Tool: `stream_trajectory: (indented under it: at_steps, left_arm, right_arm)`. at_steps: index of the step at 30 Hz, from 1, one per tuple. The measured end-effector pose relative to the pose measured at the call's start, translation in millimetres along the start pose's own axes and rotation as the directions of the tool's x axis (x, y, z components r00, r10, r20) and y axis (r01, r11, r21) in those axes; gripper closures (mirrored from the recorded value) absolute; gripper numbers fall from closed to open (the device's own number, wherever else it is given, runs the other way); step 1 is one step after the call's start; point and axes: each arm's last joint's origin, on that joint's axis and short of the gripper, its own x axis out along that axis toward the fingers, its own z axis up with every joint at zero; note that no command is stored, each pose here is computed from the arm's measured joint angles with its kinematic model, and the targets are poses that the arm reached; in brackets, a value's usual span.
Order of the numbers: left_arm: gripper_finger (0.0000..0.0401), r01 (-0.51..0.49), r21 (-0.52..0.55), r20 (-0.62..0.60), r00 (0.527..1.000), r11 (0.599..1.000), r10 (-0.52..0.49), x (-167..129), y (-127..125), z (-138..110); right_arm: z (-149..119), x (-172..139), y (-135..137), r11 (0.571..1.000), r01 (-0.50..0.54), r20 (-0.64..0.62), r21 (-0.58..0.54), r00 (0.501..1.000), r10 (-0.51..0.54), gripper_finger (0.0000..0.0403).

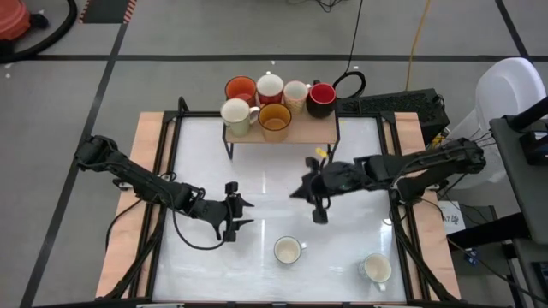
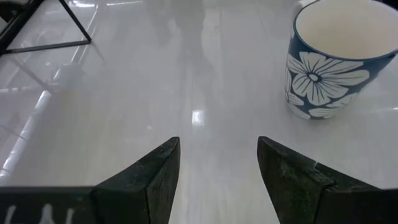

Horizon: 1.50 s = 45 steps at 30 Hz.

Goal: Place coffee mugs
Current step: Put the blue patterned mug on the shelf

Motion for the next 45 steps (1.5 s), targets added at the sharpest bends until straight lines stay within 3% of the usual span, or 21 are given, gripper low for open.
stream_trajectory:
  at_steps: [8, 19, 31, 45]
  left_arm:
    - [0.0183, 0.000, -0.007, 0.005, 1.000, 1.000, 0.000, 0.1, 0.0, 0.5]
    - [0.0183, 0.003, -0.040, 0.023, 1.000, 0.999, -0.002, 0.1, -0.2, 2.3]
    - [0.0183, 0.004, -0.051, 0.021, 1.000, 0.999, -0.003, -0.1, -0.5, 2.1]
    - [0.0183, 0.004, -0.057, 0.021, 1.000, 0.998, -0.003, -0.1, -0.5, 2.1]
  right_arm:
    - [-14.4, 22.6, 46.4, 0.973, -0.232, -0.165, -0.008, 0.960, 0.228, 0.0403]
    - [-3.8, 23.4, 80.6, 0.954, -0.276, -0.222, -0.115, 0.944, 0.246, 0.0389]
    - [-24.5, 57.9, 94.3, 0.946, -0.321, -0.409, -0.037, 0.869, 0.278, 0.0292]
    - [-41.5, 93.8, 104.7, 0.904, -0.427, -0.448, -0.028, 0.814, 0.370, 0.0280]
